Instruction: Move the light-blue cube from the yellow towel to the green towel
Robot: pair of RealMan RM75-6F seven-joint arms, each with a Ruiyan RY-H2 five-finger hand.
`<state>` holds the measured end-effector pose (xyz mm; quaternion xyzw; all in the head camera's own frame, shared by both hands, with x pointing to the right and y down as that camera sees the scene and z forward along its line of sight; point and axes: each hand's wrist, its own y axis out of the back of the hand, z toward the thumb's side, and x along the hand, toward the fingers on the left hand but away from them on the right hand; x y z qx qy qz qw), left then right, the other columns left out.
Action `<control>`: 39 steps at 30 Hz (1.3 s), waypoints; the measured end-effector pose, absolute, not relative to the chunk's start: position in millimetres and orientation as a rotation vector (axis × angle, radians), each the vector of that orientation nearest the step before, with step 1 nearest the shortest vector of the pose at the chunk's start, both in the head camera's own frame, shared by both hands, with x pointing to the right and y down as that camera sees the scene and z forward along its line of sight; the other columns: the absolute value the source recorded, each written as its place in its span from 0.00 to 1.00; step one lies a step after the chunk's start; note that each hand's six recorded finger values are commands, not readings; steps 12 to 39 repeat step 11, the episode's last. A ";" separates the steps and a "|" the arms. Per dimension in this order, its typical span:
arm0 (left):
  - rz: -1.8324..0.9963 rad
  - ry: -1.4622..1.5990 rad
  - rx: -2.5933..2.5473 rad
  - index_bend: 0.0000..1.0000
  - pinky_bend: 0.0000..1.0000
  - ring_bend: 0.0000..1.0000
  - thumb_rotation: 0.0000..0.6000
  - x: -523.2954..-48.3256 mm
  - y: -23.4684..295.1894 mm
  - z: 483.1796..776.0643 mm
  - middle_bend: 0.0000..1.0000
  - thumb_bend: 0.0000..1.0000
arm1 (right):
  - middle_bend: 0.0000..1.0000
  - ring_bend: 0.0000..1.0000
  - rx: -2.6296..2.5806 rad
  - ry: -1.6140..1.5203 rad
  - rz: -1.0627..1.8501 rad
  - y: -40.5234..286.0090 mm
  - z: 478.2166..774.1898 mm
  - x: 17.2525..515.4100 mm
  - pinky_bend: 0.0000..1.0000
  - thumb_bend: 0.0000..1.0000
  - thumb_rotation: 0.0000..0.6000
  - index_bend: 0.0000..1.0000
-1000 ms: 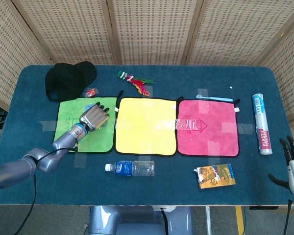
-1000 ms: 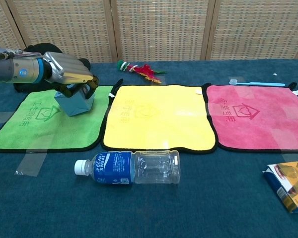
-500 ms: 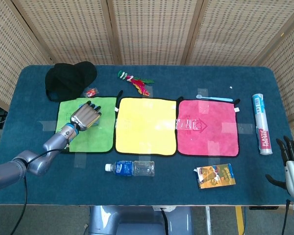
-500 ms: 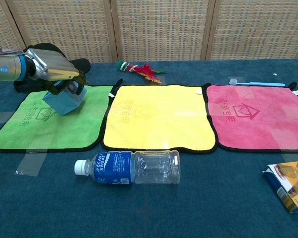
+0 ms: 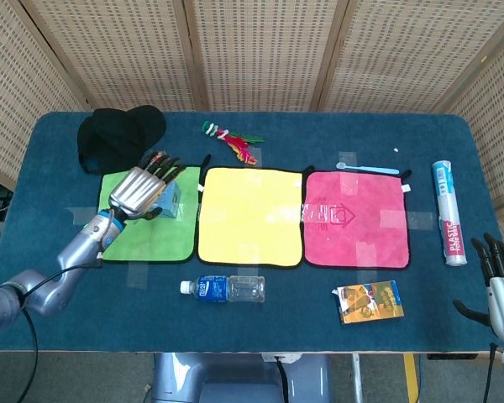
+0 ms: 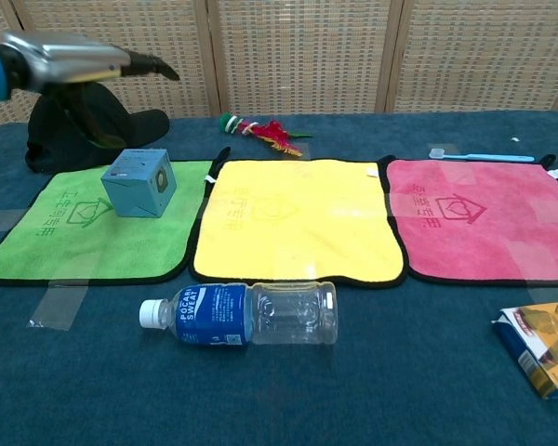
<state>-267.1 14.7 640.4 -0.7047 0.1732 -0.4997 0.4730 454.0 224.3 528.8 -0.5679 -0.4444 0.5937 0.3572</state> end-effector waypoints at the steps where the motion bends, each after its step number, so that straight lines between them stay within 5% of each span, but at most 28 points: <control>1: -1.216 0.478 -1.740 0.00 0.00 0.00 1.00 -273.4 14.9 632.9 0.00 0.05 | 0.00 0.00 -1.467 -1.149 1.531 224.3 528.4 454.0 0.00 0.00 1.00 0.00; 7: -1.277 0.804 -1.716 0.00 0.00 0.00 1.00 -349.7 39.4 594.7 0.00 0.00 | 0.00 0.00 -1.474 -1.154 1.530 226.1 527.9 455.3 0.00 0.00 1.00 0.00; 11: -1.383 1.013 -1.628 0.00 0.00 0.00 1.00 -416.5 82.8 570.9 0.00 0.00 | 0.00 0.00 -1.473 -1.154 1.526 226.6 526.9 454.9 0.00 0.00 1.00 0.00; 39: -1.383 1.013 -1.628 0.00 0.00 0.00 1.00 -416.5 82.8 570.9 0.00 0.00 | 0.00 0.00 -1.473 -1.154 1.526 226.6 526.9 454.9 0.00 0.00 1.00 0.00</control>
